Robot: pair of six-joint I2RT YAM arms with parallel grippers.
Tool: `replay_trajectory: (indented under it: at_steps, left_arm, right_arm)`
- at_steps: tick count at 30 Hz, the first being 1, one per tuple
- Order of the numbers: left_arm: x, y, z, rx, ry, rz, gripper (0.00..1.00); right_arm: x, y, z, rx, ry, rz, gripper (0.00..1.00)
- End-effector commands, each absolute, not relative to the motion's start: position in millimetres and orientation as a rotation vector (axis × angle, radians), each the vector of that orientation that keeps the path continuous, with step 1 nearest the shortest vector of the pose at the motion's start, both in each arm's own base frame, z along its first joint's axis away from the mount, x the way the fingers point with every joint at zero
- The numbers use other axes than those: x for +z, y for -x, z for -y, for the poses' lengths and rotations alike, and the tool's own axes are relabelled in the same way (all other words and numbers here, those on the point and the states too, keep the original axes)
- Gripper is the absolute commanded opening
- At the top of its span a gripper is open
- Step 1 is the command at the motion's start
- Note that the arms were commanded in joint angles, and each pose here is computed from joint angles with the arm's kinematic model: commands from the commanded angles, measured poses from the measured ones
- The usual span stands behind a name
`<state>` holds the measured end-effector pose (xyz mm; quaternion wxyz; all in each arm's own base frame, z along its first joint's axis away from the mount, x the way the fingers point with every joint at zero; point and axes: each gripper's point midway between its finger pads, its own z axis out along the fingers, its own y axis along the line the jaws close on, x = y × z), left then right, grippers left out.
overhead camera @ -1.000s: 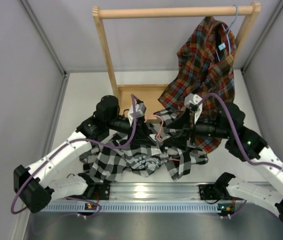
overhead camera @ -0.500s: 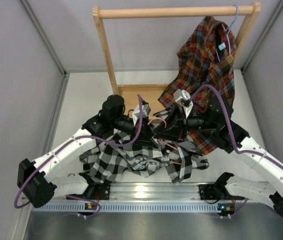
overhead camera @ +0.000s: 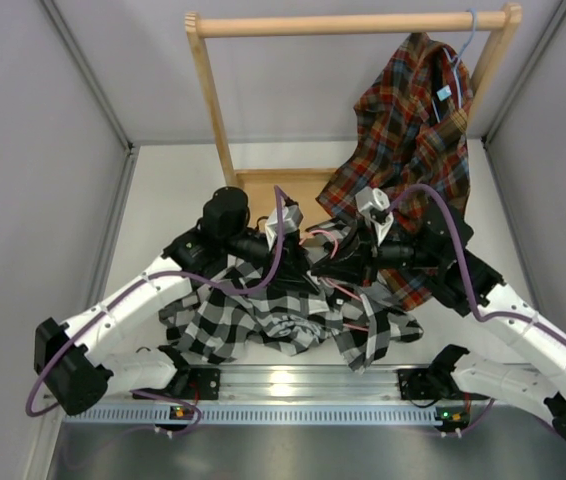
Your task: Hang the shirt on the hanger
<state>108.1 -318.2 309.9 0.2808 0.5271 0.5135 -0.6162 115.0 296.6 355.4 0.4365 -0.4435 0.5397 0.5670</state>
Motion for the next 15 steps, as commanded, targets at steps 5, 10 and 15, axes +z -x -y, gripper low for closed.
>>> replay_trajectory:
  at_steps: [5, 10, 15]
  left_arm:
    - [350.9, -146.2, 321.4, -1.379, -1.236, -1.338, 0.98]
    - [386.2, -192.5, 284.1, -1.011, -0.88, -1.379, 0.98]
    - [403.7, -203.2, 222.8, -0.802, -0.566, -1.319, 0.98]
  right_arm:
    - [388.1, -119.1, -280.4, 1.283, 1.029, -1.21, 0.0]
    - [384.5, -150.4, -259.2, 1.079, 0.851, -1.34, 0.0]
    - [403.5, -173.2, -232.3, 0.937, 0.648, -1.374, 0.0]
